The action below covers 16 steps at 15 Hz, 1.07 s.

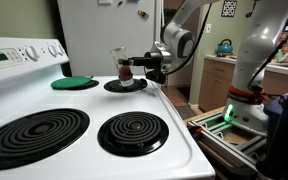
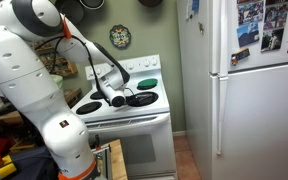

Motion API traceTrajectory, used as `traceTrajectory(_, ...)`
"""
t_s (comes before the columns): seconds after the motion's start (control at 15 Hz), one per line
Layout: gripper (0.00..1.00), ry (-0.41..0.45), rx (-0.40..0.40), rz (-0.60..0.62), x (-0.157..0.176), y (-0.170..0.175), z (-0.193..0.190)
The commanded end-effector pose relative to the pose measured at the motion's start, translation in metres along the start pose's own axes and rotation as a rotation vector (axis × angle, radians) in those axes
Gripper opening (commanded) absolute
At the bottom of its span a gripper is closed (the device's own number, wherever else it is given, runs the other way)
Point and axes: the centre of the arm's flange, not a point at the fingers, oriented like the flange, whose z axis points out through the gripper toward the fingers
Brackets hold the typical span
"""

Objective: Set the ketchup bottle upright on the stove

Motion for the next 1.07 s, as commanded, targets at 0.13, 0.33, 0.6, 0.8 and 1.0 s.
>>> traceTrajectory(0.13,0.45,-0.001,0.007,0.033,-0.013,0.002,0.004)
traceTrajectory(0.33,0.45,-0.008,0.009,0.048,-0.021,0.002,0.006)
traceTrajectory(0.6,0.45,-0.039,0.020,0.080,-0.031,-0.001,0.004)
traceTrajectory(0.8,0.45,-0.055,0.038,0.094,-0.038,-0.003,0.002)
traceTrajectory(1.0,0.45,-0.079,0.056,0.097,-0.042,-0.005,0.000)
